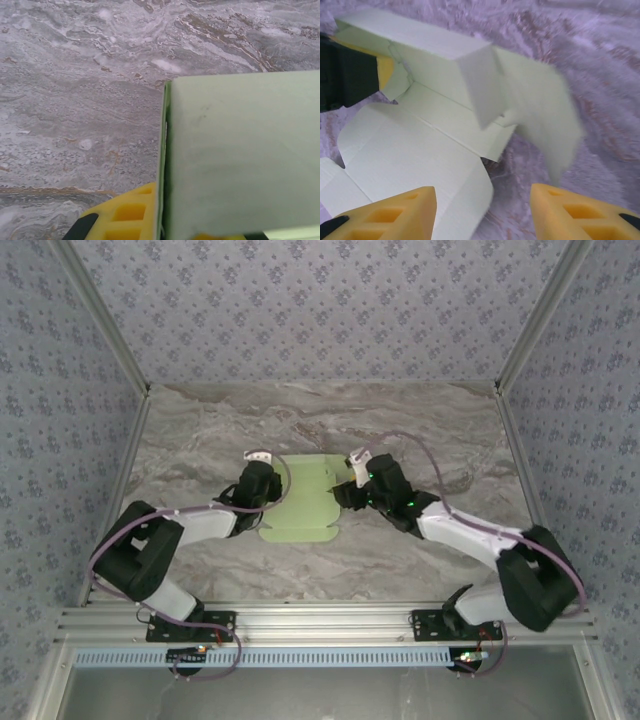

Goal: Fold the paper box

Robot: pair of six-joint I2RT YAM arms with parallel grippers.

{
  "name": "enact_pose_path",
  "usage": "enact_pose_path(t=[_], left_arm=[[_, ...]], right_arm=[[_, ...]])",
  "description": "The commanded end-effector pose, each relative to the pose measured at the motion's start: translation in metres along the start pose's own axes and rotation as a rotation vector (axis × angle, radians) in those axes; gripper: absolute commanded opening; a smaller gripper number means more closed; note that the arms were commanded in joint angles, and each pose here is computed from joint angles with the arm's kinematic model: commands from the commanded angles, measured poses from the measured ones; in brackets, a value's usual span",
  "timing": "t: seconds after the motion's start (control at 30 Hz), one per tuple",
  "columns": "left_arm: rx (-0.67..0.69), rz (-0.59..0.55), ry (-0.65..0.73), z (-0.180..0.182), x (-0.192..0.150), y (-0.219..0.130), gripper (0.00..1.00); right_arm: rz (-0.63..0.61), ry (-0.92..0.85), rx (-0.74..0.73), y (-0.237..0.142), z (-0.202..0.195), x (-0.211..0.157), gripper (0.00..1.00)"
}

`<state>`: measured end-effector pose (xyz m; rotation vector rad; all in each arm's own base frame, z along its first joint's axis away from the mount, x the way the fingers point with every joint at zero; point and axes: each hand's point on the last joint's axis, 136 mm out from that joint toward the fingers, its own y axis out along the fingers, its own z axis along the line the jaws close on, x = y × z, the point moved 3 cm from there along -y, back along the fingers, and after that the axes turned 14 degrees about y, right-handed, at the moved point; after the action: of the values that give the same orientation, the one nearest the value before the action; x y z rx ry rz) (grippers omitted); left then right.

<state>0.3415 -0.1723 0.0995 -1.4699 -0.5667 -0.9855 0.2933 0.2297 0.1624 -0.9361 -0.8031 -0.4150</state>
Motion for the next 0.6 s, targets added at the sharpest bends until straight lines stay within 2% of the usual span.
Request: enact_pose_path(t=[0.0, 0.13, 0.3, 0.37, 0.57], left_arm=[[-0.028, -0.035, -0.05, 0.002, 0.01, -0.009, 0.05], [-0.047, -0.042, -0.067, 0.004, 0.011, -0.015, 0.05], [-0.057, -0.051, -0.071, 0.006, 0.014, -0.022, 0.05], [-0.06, -0.05, -0.071, 0.006, 0.014, -0.022, 0.05], [-0.077, -0.047, -0.066, 0.002, 0.016, -0.02, 0.05]], right_arm=[[0.012, 0.004, -0.037, -0.025, -0.027, 0.0, 0.56], [-0.033, 0.106, -0.066, -0.03, -0.069, 0.018, 0.56], [-0.001, 0.2, -0.021, -0.01, -0.112, 0.03, 0.53], [0.027, 0.193, 0.046, 0.001, -0.111, 0.031, 0.51], [0.106, 0.066, 0.255, 0.028, -0.067, 0.027, 0.51]])
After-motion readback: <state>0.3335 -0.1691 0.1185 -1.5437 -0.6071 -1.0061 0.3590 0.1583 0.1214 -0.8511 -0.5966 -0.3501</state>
